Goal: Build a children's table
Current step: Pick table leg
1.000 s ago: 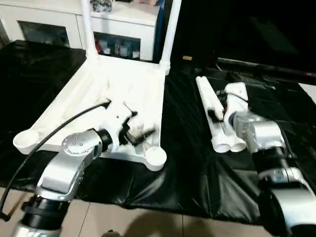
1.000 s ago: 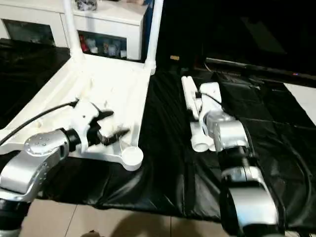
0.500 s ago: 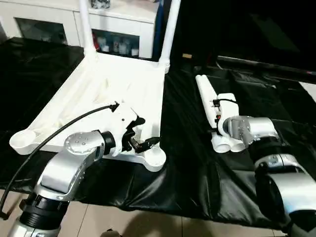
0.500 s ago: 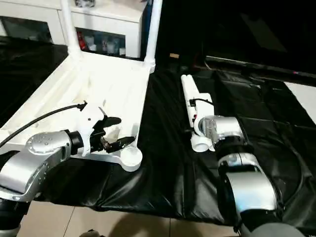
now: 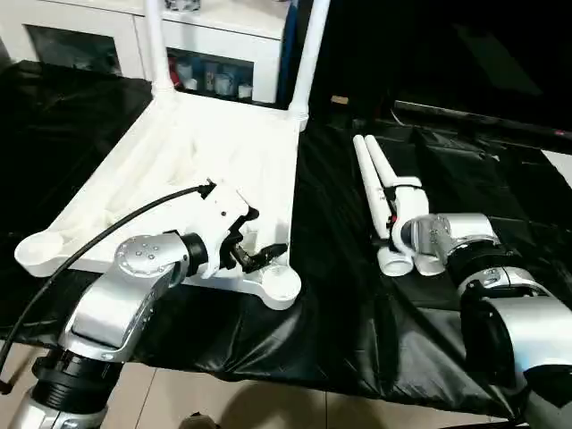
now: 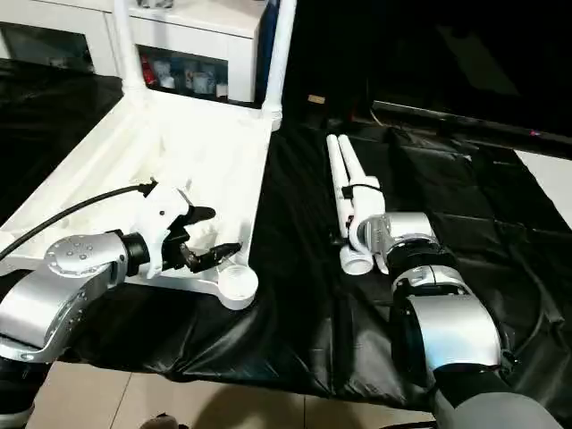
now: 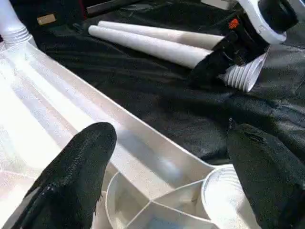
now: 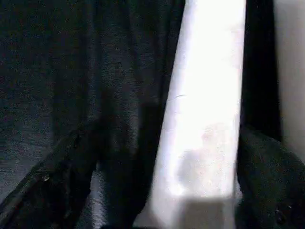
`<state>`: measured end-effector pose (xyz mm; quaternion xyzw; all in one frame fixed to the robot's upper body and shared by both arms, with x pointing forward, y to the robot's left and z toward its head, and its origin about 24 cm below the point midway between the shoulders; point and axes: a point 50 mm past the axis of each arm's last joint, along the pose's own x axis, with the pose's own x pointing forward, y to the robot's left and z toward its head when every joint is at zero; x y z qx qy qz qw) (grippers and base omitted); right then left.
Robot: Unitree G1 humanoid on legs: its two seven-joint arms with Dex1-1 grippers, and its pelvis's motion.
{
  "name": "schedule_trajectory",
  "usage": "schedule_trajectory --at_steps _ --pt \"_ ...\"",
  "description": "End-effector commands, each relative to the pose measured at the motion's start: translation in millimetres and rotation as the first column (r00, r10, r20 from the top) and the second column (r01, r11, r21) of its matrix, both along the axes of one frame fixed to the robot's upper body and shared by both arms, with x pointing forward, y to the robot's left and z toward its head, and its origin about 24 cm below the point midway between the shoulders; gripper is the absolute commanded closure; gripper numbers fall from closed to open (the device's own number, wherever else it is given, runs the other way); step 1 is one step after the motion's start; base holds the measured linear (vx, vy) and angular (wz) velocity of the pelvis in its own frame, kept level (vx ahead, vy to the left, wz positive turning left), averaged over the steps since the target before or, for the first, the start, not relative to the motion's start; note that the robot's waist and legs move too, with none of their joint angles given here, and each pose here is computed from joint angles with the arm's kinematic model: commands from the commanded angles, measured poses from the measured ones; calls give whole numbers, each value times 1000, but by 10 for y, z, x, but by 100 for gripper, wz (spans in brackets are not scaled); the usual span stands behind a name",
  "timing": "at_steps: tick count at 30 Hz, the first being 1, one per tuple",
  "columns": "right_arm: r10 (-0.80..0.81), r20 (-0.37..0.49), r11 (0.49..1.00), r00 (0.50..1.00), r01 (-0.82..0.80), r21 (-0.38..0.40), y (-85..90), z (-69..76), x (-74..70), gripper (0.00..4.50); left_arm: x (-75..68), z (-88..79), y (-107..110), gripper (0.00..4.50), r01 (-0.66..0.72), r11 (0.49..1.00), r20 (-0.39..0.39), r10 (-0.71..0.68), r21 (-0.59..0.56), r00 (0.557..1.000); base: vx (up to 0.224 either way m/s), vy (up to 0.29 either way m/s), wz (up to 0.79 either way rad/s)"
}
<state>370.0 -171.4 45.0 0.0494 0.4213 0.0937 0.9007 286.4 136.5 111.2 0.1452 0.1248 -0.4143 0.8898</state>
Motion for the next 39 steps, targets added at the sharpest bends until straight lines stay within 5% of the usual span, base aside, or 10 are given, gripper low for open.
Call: schedule_trajectory --at_steps 1,15,19,22,27,33,39 --pt "-11 -13 1000 1000 11 27 0 15 2 38 -9 53 -46 27 26 1000 13 -26 -3 1000 0 0 0" --pt "-20 -15 996 1000 22 84 83 -59 -15 159 -31 42 -54 27 39 999 18 -39 8 999 0 0 0" --pt "-73 -9 986 997 74 152 57 -74 -20 191 -56 29 -50 27 41 999 24 -41 0 999 0 0 0" --pt "-111 76 968 991 91 233 30 37 54 204 79 144 -62 27 -36 995 82 44 -88 996 0 0 0" --pt "-115 75 954 990 89 288 29 40 44 243 260 241 -75 27 -146 974 109 167 -175 980 0 0 0" --pt "-146 95 914 985 97 394 -18 60 23 261 452 302 -208 27 -237 919 12 254 -316 967 0 0 0" --pt "-97 110 934 989 52 353 -4 34 -6 262 482 219 -318 27 -207 944 11 217 -257 976 0 0 0"
